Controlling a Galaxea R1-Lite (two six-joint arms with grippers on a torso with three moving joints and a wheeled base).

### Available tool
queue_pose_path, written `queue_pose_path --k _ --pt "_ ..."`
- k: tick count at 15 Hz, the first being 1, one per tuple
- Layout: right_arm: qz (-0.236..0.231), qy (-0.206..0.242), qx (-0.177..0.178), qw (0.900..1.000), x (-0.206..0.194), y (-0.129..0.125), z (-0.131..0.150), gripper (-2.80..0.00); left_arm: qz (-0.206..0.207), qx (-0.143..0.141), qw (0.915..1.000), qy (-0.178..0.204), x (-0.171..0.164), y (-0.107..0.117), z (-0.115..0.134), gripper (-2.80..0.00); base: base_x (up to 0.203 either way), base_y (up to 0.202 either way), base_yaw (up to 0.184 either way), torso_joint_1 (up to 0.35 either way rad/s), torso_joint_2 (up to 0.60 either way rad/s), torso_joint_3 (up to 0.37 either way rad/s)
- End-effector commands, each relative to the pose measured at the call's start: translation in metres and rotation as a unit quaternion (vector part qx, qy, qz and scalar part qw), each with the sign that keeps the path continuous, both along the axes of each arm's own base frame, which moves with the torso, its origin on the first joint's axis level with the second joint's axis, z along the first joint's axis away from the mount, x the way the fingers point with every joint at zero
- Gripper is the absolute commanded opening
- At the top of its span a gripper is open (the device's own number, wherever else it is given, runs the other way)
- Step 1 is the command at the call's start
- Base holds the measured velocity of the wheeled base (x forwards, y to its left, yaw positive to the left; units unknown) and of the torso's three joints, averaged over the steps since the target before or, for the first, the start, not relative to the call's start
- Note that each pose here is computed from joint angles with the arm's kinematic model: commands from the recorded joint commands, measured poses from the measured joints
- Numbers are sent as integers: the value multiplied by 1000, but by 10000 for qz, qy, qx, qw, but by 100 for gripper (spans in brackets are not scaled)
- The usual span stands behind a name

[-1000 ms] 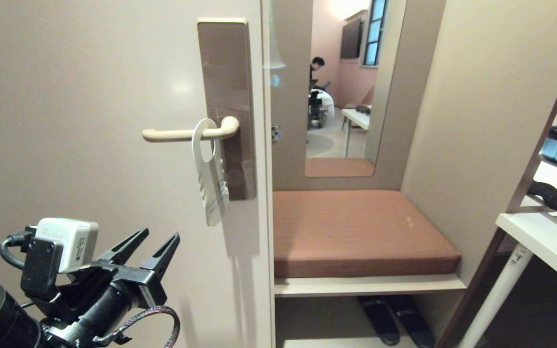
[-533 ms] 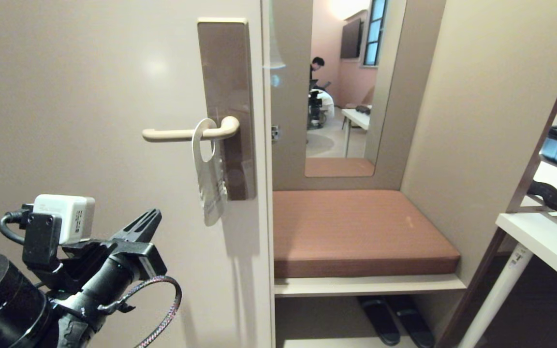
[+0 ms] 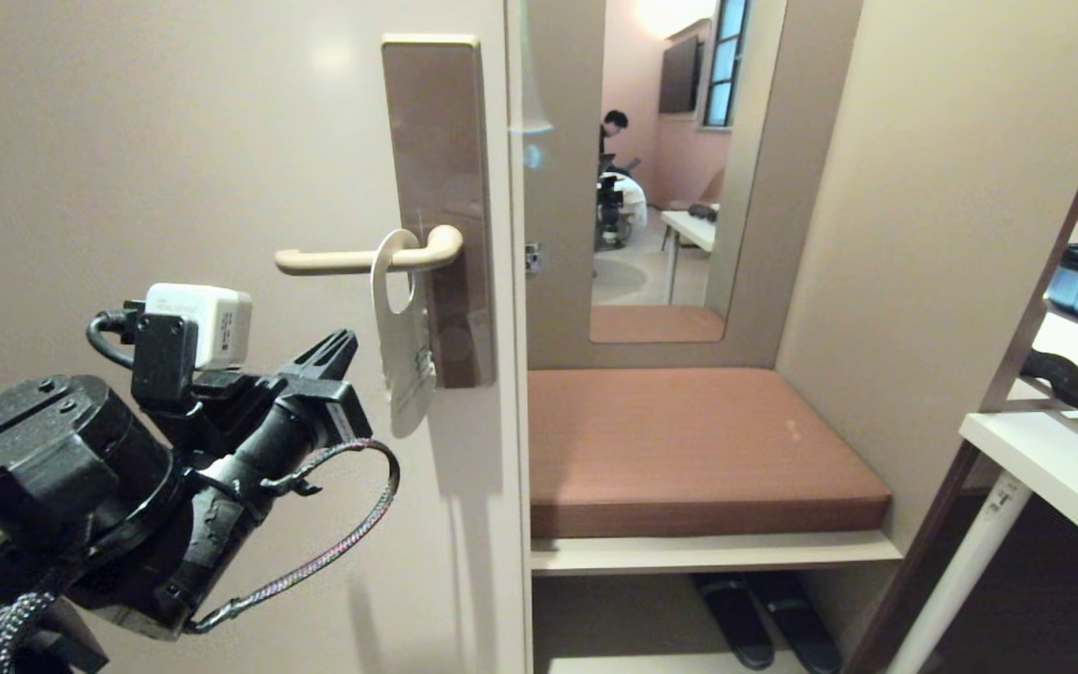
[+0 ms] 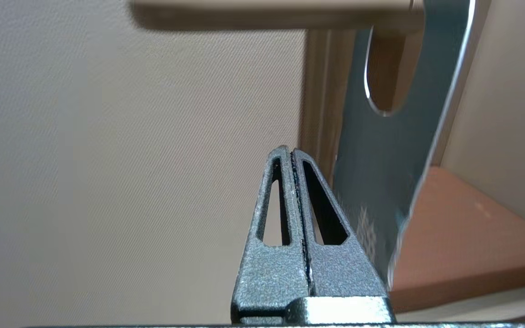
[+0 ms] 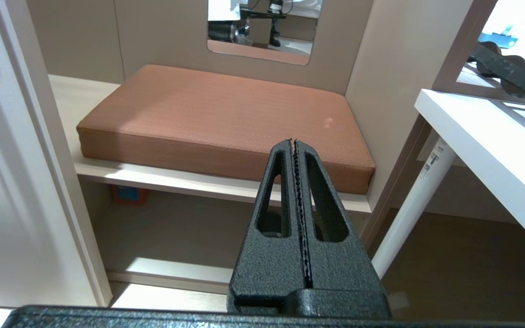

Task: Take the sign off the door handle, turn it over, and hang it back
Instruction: Hang the sign back with the other side facing out

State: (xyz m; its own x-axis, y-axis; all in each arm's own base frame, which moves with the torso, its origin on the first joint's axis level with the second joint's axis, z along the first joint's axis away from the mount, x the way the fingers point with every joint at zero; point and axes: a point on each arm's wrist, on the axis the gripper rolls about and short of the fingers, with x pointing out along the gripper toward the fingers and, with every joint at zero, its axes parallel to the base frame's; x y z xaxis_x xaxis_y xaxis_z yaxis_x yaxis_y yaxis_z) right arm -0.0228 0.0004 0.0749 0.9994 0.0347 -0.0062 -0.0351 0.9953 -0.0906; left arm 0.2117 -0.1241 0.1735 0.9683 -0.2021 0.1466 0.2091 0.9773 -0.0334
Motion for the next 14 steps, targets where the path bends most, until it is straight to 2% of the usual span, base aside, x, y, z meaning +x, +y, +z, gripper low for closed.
queue_pose_path --k 1,3,8,14 --pt "3 0 -6 10000 0 0 0 -280 -30 30 10000 10 13 -9 -3 -280 0 0 0 0 0 0" --pt "3 0 -6 10000 0 0 0 -280 -241 55 9997 -12 14 -11 -3 -280 0 0 0 0 0 0" --pt "-3 0 -6 10000 0 0 0 -280 -440 91 9990 -87 8 -19 0 -280 0 0 0 0 0 0" --pt "3 0 -6 10000 0 0 0 -280 -908 4 9956 -219 -1 -42 6 -280 0 0 0 0 0 0"
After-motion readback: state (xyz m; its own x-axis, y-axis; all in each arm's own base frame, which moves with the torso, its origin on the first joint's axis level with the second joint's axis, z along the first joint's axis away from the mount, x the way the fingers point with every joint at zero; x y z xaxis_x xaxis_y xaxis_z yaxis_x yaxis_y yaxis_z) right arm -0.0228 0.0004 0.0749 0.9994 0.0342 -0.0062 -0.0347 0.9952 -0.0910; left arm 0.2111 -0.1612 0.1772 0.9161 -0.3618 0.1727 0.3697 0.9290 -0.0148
